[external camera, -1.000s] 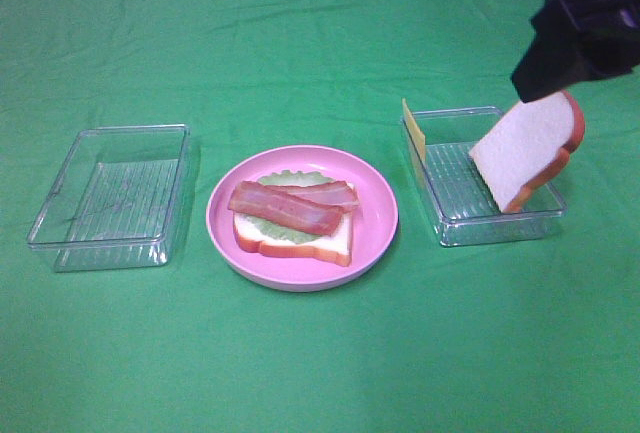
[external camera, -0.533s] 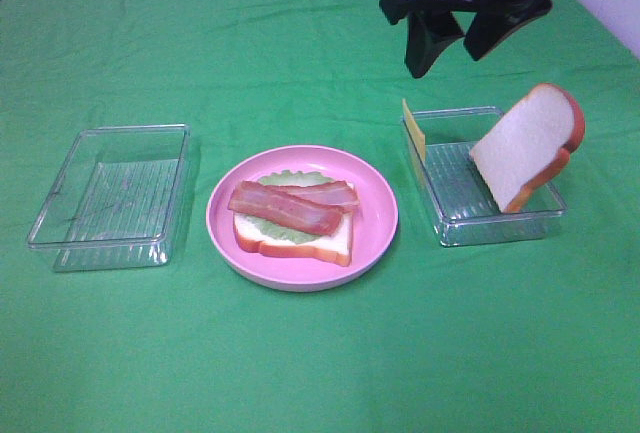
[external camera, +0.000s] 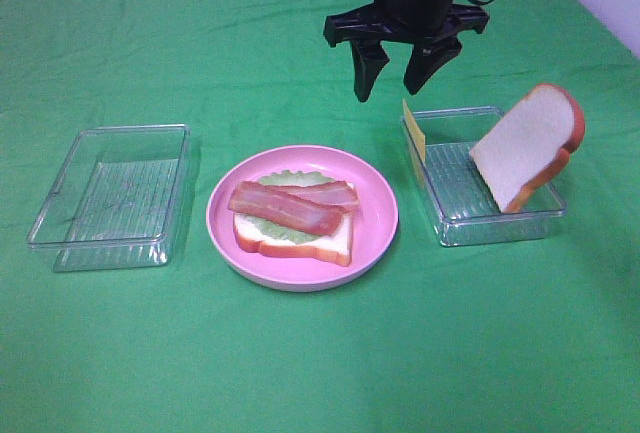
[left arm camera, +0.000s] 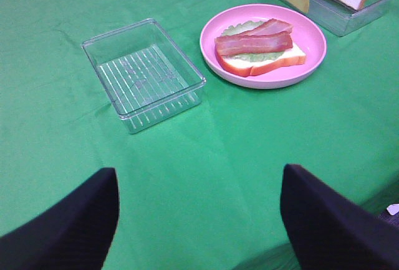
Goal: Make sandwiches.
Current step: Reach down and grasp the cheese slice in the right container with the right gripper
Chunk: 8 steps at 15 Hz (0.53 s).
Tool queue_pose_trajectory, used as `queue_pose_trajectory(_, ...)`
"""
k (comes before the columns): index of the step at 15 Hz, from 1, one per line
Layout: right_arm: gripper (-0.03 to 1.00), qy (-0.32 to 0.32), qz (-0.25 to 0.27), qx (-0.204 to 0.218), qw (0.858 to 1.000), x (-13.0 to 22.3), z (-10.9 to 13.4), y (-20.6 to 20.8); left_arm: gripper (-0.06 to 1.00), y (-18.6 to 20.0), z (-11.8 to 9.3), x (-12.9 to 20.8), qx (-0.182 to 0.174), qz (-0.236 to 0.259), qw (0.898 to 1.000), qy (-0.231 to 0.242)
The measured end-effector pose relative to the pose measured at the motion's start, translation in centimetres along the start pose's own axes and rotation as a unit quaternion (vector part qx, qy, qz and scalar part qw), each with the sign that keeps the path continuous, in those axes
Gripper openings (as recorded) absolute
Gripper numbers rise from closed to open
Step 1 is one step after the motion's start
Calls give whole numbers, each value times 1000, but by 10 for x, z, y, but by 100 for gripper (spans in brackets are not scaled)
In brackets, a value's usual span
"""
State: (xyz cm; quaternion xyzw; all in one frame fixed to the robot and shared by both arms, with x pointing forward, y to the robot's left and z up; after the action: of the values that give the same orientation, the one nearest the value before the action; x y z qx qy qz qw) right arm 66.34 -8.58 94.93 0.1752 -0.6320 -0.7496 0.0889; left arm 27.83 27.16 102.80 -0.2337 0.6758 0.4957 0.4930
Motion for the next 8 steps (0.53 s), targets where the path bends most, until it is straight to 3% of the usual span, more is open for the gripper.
queue_pose_trajectory(2, 59, -17, 12, -8, 1000, -5, -11, -18, 69, 0, 0, 0, 0, 0, 1000, 0)
queue_pose_trajectory(5, 59, -24, 29, 27, 999, -3, -26, -33, 69, 0, 0, 0, 0, 0, 1000, 0)
queue_pose_trajectory(8, 55, -24, 32, 30, 999, -2, -27, -34, 69, 0, 0, 0, 0, 0, 1000, 0)
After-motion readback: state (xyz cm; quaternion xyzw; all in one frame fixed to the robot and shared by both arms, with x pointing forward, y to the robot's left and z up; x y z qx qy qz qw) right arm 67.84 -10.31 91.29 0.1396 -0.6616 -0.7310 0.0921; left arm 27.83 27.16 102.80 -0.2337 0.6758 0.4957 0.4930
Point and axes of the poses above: a point on each arm's last joint axis where the gripper is mounted, y pointing back along that axis away from the gripper, z along the wrist's bending axis when the last joint is at zero, x = y × z, the point moved 6 cm from there along -y, pointing out along that axis toward the gripper, and after that the axes turned 2 degrees about y, right-handed, at the moved point
